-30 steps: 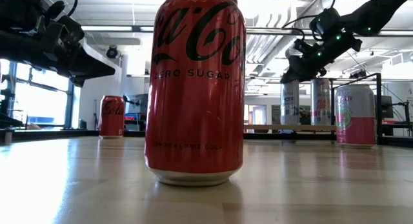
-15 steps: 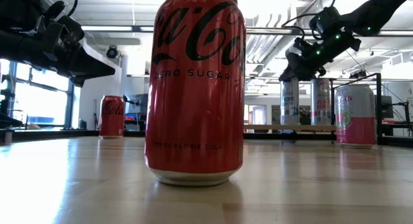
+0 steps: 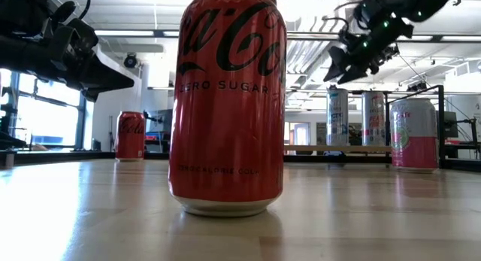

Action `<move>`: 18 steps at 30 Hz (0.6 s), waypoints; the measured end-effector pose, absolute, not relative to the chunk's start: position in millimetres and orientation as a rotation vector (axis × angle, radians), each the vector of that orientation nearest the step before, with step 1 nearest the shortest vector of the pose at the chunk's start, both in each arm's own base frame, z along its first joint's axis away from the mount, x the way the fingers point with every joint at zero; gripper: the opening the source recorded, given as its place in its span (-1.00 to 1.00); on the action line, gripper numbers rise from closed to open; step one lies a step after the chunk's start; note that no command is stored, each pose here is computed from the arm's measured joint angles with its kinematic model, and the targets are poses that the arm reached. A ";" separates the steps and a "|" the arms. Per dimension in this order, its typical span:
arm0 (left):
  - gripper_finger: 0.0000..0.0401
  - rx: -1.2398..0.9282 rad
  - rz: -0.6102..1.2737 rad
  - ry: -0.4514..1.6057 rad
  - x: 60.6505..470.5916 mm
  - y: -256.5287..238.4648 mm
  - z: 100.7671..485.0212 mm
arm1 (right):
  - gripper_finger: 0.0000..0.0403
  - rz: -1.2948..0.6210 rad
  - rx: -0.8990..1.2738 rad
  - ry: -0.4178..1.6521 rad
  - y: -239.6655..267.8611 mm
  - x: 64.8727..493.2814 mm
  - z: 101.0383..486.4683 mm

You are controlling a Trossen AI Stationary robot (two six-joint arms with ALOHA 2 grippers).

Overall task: Place canned beverage on shelf
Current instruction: Put the left white and blue soda can on the shelf

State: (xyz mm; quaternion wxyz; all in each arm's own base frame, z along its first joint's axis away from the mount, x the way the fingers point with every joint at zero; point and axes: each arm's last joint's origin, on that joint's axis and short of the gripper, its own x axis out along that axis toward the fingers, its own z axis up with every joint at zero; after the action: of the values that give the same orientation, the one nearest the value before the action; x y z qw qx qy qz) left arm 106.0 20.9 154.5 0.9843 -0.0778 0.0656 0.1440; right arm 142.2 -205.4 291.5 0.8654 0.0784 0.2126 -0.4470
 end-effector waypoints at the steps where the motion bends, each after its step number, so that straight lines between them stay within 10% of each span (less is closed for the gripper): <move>1: -1.00 -0.157 0.289 0.132 106.0 20.8 154.5 | 0.48 -0.937 0.162 0.455 -203.7 144.3 295.8; 9: -1.00 -0.157 0.289 0.132 106.0 20.8 154.5 | 0.39 -0.944 0.175 0.470 -189.3 158.0 331.9; 18: -1.00 -0.157 0.289 0.132 106.0 20.8 154.5 | -0.36 -0.883 0.164 0.577 -165.1 177.5 317.7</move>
State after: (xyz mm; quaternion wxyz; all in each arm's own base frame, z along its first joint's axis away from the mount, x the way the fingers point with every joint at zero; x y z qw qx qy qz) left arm 106.0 20.8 154.5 0.9843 -0.0783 0.0658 0.1435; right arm 177.5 -165.1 317.7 0.8610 0.0781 0.2749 -0.4208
